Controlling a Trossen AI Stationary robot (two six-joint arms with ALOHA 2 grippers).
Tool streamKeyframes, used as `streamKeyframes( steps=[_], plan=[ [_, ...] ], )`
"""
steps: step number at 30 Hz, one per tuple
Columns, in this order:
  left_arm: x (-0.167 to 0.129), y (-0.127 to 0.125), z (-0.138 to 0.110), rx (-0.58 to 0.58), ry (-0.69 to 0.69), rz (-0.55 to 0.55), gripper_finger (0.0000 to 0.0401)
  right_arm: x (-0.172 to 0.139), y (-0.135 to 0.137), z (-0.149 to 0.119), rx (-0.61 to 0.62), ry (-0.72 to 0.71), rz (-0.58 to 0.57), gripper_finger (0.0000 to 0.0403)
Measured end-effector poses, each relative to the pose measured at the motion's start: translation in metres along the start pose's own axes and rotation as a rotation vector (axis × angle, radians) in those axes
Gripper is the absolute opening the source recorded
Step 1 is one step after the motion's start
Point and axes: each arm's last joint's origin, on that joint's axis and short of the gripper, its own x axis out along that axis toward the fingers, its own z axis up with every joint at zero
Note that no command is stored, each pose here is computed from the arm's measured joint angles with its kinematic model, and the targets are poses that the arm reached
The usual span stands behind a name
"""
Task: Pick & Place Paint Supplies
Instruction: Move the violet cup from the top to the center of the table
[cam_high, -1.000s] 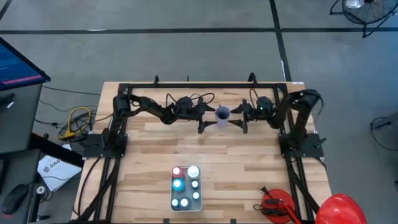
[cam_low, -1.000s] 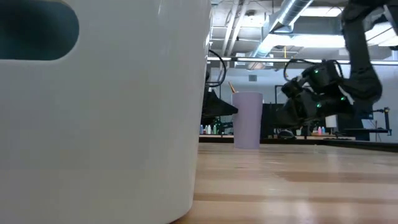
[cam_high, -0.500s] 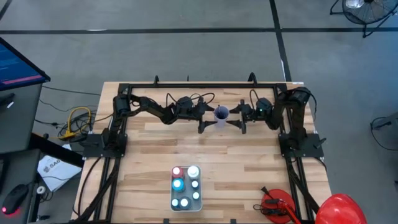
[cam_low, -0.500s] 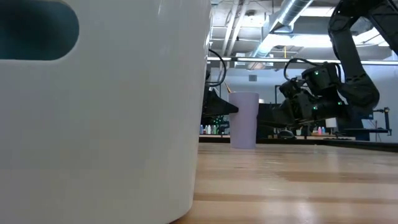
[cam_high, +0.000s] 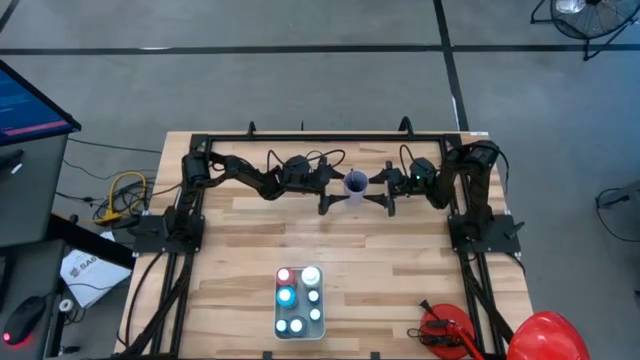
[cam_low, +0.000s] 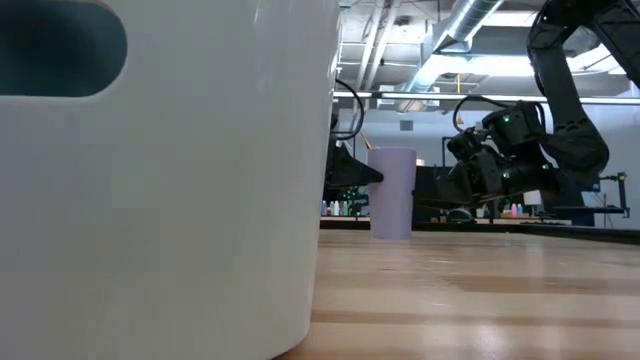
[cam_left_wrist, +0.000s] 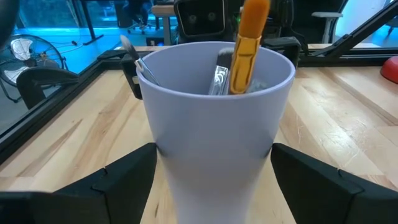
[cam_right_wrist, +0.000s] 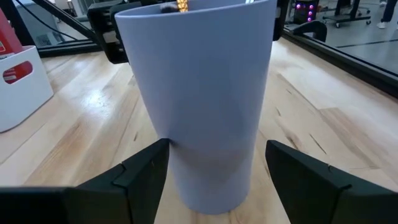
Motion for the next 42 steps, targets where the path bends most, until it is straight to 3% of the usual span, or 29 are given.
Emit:
streamKeyframes(
  steps=[42],
  plan=[
    [-0.0001,-0.0001,-0.0004,-0.002,0.004,0.0,0.031,0.0031,0.004,0.0005,0.003,0.0,-0.018,0.0261]
  ],
)
